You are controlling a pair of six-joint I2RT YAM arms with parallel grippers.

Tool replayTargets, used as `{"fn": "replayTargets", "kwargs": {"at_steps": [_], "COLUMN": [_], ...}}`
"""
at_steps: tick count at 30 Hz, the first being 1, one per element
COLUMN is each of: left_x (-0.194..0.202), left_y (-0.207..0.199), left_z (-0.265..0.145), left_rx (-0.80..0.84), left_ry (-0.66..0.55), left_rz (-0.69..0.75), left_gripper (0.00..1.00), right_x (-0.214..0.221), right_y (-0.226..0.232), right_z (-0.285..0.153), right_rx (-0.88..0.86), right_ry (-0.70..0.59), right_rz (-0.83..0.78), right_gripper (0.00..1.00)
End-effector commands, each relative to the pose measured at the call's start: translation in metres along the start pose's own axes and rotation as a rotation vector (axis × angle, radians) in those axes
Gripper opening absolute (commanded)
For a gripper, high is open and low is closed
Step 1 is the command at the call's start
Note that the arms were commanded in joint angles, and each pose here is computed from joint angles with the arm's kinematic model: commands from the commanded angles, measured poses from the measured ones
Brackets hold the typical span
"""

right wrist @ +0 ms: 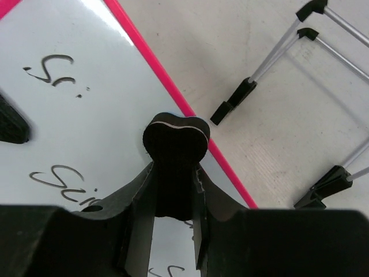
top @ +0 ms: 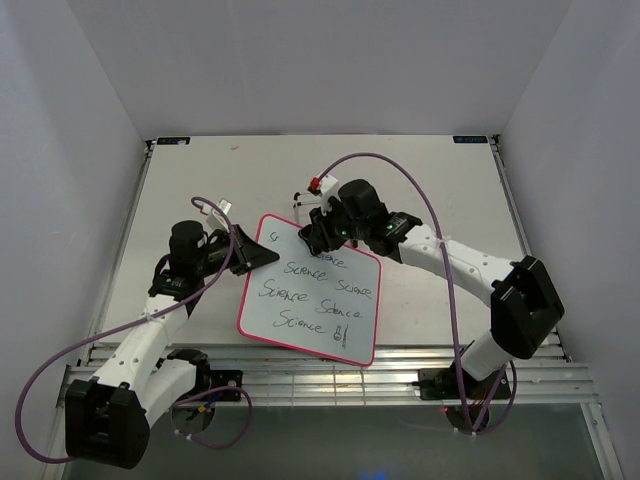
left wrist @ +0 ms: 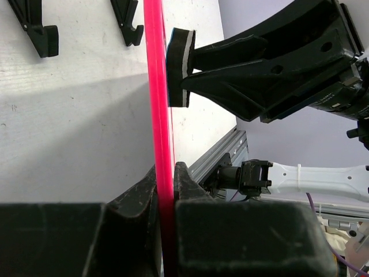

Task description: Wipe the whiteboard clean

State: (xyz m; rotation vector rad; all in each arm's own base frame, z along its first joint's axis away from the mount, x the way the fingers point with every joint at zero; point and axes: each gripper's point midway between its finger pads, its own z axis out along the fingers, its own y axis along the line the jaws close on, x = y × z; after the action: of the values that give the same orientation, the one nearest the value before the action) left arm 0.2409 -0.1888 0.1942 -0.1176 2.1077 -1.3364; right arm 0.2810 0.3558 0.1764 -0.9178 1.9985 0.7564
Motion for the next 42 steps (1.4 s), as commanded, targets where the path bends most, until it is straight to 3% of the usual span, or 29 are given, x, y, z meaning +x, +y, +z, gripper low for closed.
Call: {"fn": "replayTargets", "kwargs": {"at_steps": [1, 5, 7, 8, 13, 19, 23, 27, 35, 42], "left_x": [-0.034, -0.033, -0.033, -0.033, -0.033, -0.034, -0.034, -0.031, -0.028, -0.026], "left_y": [-0.079, -0.081, -0.084, -0.083, -0.087, -0.090, -0.092, -0.094, -0.093, -0.090], "left_z": [-0.015, -0.015, -0.016, -0.016, -0.017, -0.017, -0.018, -0.018, -0.016, -0.012], "left_rx": [0.244, 0.253, 0.259, 0.258, 0.269, 0.280, 0.290, 0.301, 0.306, 0.300], "left_ry": [-0.078, -0.063, -0.056, -0.054, -0.051, -0.047, -0.038, -0.025, -0.010, -0.003], "left_rz": [0.221, 0.234, 0.244, 0.253, 0.276, 0.296, 0.304, 0.314, 0.309, 0.307], "left_gripper": [0.00, 0.00, 0.00, 0.00, 0.00, 0.00, 0.00, 0.00, 0.00, 0.00], "right_x": [0.012, -0.014, -0.008, -0.027, -0.035, -0.008, 0.009, 0.000, -0.054, -0.062], "right_y": [0.045, 0.084, 0.101, 0.116, 0.133, 0.096, 0.029, 0.000, 0.029, 0.042], "right_z": [0.006, 0.016, 0.023, 0.021, 0.032, 0.040, 0.039, 0.040, 0.055, 0.060], "right_rx": [-0.141, -0.213, -0.236, -0.256, -0.259, -0.134, 0.051, 0.149, 0.085, 0.059], "right_ry": [0.129, 0.140, 0.193, 0.163, 0.209, 0.290, 0.329, 0.299, 0.261, 0.273], "right_rz": [-0.014, -0.075, -0.104, -0.134, -0.174, -0.202, -0.087, -0.031, -0.017, -0.034], "right_gripper": [0.18, 0.18, 0.18, 0.18, 0.18, 0.18, 0.18, 0.18, 0.18, 0.18]}}
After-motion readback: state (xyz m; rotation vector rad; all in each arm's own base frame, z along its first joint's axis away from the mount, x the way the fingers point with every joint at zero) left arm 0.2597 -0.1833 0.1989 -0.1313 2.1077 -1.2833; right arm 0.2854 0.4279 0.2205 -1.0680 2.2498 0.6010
